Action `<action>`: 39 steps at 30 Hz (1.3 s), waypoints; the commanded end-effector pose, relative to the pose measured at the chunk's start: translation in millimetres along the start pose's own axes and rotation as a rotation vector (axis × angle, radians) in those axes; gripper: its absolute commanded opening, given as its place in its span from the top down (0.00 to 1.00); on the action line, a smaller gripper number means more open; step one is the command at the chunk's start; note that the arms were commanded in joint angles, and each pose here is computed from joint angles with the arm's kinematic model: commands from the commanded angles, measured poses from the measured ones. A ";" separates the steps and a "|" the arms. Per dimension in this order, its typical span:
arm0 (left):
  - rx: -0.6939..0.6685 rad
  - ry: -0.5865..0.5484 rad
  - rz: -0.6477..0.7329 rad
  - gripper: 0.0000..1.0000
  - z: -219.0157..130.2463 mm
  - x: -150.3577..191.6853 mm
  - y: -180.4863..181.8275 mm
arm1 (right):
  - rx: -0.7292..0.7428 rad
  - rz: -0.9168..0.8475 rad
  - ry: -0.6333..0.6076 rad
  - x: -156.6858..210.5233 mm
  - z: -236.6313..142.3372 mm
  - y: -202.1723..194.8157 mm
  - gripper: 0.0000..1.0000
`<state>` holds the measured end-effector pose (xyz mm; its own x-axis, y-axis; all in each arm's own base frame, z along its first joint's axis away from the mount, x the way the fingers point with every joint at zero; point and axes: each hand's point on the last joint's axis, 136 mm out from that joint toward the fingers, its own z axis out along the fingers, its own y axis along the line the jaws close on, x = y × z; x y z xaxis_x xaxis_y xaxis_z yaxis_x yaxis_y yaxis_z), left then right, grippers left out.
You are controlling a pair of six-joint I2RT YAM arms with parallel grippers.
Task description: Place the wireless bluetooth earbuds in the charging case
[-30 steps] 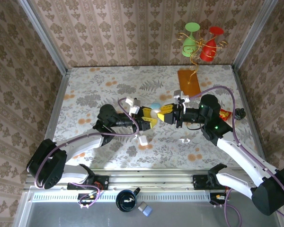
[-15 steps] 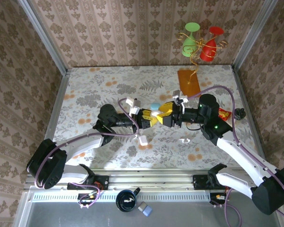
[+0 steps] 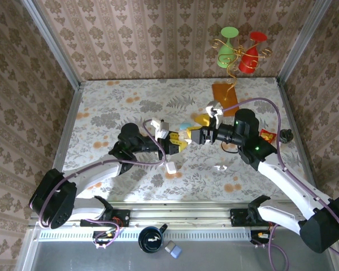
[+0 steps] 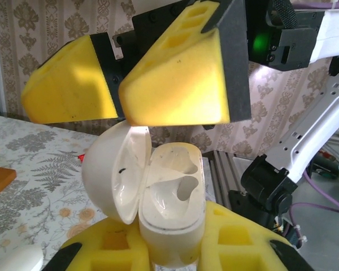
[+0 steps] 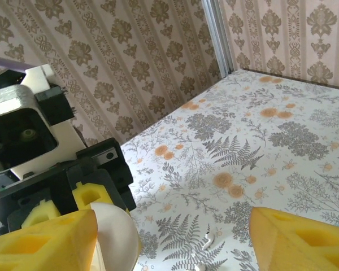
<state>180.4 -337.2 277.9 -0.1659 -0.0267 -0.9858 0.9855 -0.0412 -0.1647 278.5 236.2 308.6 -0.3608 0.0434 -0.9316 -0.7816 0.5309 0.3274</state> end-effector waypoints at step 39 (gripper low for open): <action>-1.151 -0.191 -0.070 0.94 -269.4 -37.2 171.8 | 0.545 0.147 0.849 206.5 132.9 -38.9 0.38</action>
<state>355.6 -91.3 254.4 -0.1840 -0.1697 -0.9682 0.4839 0.8417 -0.2395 309.1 354.0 106.2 -0.8401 -0.2607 -0.4757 -0.4319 0.8521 0.2956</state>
